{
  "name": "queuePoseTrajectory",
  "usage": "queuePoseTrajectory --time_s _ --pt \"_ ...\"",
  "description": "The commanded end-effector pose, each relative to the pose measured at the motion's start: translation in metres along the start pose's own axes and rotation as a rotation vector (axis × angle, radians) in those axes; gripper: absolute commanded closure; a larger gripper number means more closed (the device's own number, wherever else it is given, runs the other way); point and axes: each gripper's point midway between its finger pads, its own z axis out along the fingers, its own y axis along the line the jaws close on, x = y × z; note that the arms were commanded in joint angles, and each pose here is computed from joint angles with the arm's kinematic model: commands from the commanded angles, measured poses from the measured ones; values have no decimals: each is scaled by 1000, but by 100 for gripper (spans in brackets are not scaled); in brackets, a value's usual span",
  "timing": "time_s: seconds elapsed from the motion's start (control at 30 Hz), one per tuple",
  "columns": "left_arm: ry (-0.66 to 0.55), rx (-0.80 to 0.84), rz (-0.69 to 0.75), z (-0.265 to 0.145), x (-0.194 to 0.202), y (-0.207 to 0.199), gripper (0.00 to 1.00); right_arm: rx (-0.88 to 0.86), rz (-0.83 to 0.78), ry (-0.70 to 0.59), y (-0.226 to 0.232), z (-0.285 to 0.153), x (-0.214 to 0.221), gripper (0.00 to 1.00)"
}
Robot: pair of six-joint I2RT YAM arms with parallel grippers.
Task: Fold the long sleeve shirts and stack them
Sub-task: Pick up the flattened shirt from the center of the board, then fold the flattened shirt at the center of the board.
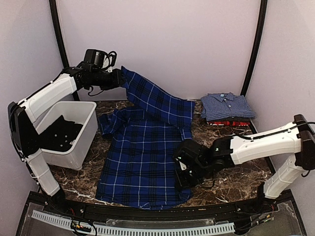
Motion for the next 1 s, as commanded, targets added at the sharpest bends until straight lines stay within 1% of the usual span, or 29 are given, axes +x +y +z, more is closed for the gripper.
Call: queuePoseTrajectory --time_s 0.0,0.17,0.33,0.47,0.67,0.87,0.97 --pt "-57 -62 -4 -36 -22 23 100 -53 -116 77 16 16 8 100" --pt "-69 -129 -37 -49 -25 53 100 -79 -142 122 19 29 15 100" --pt "-78 -152 -50 -56 -28 70 100 -101 -161 117 31 31 6 100" --pt "-75 -151 -54 -54 -29 74 100 -126 -178 111 45 32 -5 100" --pt "-94 -145 -54 -54 -40 77 100 -213 -176 105 72 34 -22 100" --pt "-102 -128 -53 -53 -49 74 100 -255 -162 115 84 38 -30 100" --pt "-110 -116 -53 -54 -53 71 100 -250 -143 113 81 39 -35 100"
